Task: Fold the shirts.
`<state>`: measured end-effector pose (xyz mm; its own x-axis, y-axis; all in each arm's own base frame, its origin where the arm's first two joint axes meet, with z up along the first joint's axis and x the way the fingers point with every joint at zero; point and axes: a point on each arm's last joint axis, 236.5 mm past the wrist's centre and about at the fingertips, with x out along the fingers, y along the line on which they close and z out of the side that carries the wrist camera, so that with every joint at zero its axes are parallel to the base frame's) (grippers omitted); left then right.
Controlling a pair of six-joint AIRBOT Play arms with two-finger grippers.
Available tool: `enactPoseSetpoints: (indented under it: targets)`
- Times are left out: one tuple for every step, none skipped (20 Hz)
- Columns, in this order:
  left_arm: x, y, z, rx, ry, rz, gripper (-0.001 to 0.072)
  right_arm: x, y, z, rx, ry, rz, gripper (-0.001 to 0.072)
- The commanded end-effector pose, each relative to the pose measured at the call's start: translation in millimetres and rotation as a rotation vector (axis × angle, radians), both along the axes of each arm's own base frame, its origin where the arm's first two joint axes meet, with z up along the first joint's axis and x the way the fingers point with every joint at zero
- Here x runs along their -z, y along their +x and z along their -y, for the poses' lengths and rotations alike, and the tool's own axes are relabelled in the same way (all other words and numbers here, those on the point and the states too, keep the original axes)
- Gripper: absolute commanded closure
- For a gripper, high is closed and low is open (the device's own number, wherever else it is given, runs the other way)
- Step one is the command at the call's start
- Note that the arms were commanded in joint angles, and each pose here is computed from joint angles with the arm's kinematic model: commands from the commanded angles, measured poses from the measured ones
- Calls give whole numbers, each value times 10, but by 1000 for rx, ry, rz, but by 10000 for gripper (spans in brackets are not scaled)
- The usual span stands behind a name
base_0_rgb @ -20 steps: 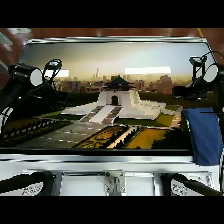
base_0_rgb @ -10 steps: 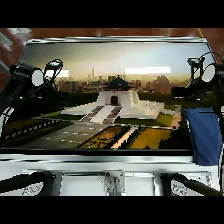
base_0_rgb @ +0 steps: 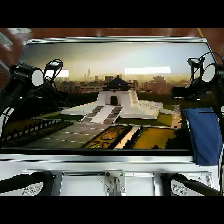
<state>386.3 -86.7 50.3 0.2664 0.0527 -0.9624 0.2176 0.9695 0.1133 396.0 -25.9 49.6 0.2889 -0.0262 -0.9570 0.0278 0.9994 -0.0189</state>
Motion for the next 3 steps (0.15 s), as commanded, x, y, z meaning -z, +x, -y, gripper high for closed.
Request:
enactPoseSetpoints:
  targets:
    - [0, 4, -1, 0, 0, 1, 44, -3, 3, -3, 0, 0, 1, 44]
    - [0, 4, -1, 0, 0, 1, 44, -3, 3, -3, 0, 0, 1, 43]
    - [0, 3, -1, 0, 0, 0, 44, -3, 4, -3, 0, 0, 1, 44]
